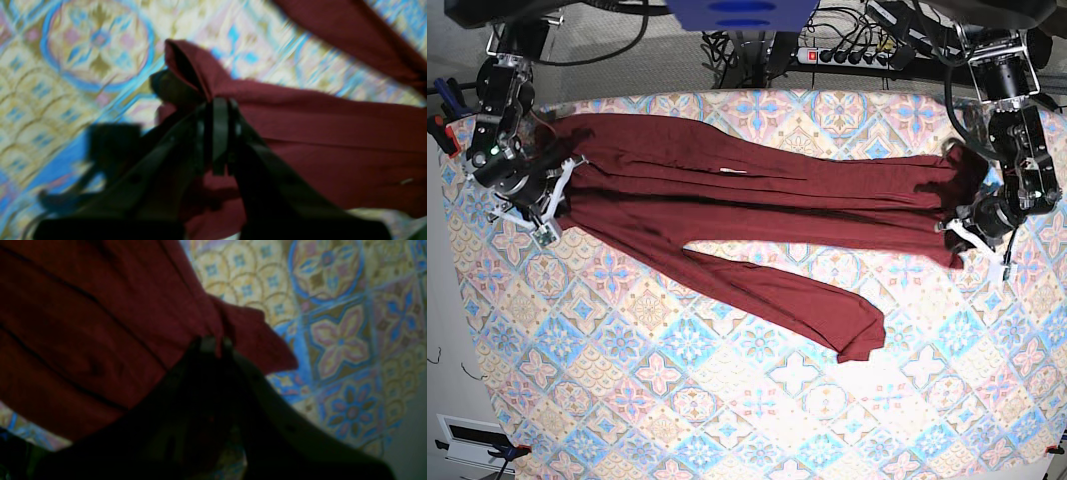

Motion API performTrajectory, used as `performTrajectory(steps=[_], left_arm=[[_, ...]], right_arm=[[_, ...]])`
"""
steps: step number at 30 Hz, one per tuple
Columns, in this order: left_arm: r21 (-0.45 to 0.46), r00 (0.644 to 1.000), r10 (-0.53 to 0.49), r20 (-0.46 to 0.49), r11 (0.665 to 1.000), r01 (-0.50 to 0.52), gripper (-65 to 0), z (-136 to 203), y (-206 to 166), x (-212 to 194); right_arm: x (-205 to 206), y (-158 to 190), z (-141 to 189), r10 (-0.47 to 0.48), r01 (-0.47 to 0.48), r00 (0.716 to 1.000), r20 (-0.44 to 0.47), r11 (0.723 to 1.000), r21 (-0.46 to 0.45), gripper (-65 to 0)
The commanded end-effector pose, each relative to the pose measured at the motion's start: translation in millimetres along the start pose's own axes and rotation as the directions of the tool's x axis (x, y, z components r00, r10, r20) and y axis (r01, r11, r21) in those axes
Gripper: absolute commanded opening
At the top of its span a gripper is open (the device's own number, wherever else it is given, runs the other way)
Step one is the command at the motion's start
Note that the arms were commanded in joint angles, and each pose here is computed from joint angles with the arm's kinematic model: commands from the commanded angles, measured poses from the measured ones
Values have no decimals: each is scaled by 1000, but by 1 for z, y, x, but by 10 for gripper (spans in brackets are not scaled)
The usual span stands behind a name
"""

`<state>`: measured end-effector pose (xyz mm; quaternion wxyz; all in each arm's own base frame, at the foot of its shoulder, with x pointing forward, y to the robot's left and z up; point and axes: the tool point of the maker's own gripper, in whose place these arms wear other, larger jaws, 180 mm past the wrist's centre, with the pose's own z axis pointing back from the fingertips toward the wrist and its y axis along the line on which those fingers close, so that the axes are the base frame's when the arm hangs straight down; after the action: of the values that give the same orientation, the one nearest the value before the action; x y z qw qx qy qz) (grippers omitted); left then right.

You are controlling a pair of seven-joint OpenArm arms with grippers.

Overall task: Layout the t-shirt on the table in an organized manner, then fold the t-shirt properly
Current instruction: 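Hold the shirt ends with both grippers and stretch it taut lengthwise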

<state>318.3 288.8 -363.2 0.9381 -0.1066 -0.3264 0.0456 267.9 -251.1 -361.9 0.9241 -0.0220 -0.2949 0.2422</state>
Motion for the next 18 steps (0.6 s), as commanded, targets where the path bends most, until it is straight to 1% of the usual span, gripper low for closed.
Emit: performTrajectory(steps=[1,3,6,8,11,14,18], left_arm=[[20,998,-30,55,999,29,-650,9,5,21],[39,998,-40,45,999,38,-650,8,8,19],[43,998,-43,35,998,42,-650,8,9,16],[44,999,-40,6,998,40,-650,7,10,7],[34,996,-56,-62,998,58,-650,4,5,-5],[25,994,-69,-85,997,72,-650,1,1,-11],[68,990,-91,-111,993,99,-650,2,9,-15]], right_arm=[[9,-14,8,25,-24,999,28,999,-35,-645],[5,-13,8,25,-25,1000,18,999,-32,-645],[3,-11,7,27,-27,1000,12,999,-26,-645],[3,-10,7,29,-28,1000,11,999,-23,-645],[-7,-10,7,27,-28,999,-43,999,-24,-646],[-10,-11,7,27,-29,998,-65,999,-26,-646],[-12,-11,7,27,-29,997,-70,999,-26,-645]])
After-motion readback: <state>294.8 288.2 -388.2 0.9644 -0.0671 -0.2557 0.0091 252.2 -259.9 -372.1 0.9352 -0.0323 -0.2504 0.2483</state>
